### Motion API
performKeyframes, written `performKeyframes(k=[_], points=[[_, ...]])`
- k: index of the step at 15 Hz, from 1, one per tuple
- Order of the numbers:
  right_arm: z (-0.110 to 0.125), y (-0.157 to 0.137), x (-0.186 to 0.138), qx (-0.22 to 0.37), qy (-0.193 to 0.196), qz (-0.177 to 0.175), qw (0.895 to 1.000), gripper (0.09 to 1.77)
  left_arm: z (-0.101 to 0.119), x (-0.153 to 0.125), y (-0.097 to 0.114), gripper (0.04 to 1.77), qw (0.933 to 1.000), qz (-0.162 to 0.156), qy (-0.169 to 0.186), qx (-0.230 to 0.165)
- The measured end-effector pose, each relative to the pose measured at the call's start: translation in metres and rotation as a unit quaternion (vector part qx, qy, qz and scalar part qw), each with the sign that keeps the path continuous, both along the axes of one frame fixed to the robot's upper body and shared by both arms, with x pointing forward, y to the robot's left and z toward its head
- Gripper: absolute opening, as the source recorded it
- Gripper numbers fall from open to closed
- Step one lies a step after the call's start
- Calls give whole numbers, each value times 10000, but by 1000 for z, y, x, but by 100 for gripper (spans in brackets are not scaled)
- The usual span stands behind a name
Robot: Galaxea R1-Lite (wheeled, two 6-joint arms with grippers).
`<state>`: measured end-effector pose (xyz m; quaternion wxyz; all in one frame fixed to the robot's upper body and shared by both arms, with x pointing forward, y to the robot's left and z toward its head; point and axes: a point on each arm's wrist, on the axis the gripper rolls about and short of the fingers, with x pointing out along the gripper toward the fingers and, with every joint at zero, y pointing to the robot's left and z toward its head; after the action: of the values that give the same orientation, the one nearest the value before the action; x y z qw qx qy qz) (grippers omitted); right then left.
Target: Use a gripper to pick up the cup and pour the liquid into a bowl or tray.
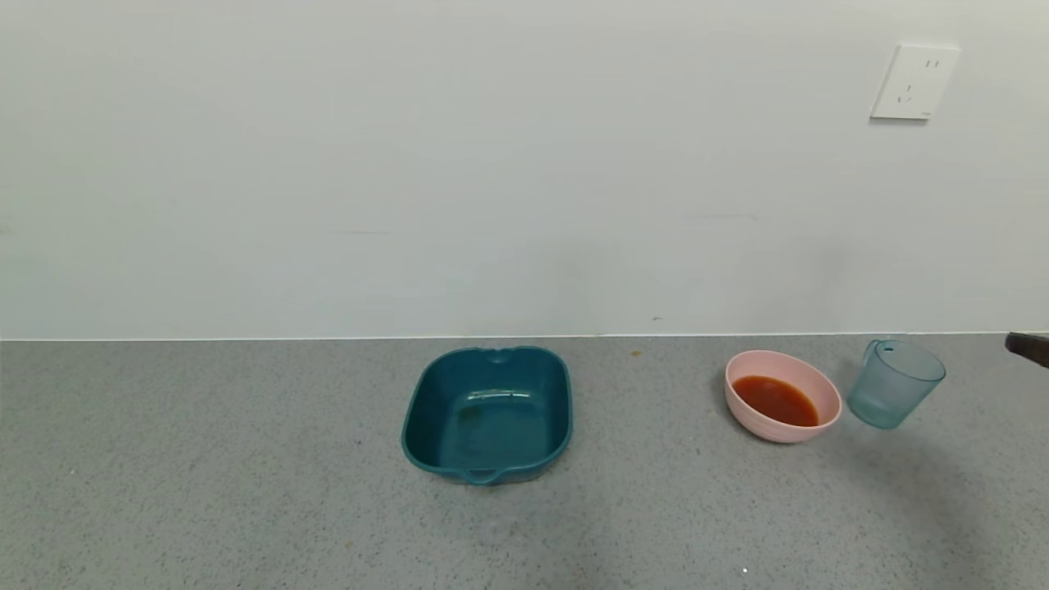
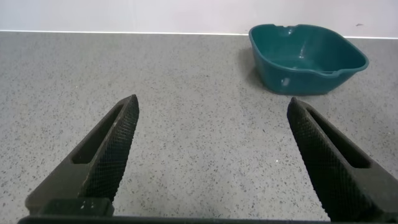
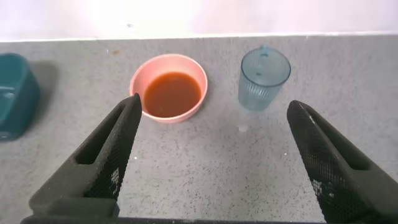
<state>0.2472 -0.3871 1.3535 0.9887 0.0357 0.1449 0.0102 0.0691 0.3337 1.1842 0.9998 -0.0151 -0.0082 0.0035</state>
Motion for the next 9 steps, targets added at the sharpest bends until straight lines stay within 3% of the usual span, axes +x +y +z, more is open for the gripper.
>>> performKeyframes(k=[5, 9], points=[[4, 25, -63, -182, -698, 205, 9972, 170, 0, 0, 0, 172, 10000, 0, 0, 0], [-12, 43, -106, -128, -832, 443, 9955, 170, 0, 0, 0, 172, 10000, 0, 0, 2]])
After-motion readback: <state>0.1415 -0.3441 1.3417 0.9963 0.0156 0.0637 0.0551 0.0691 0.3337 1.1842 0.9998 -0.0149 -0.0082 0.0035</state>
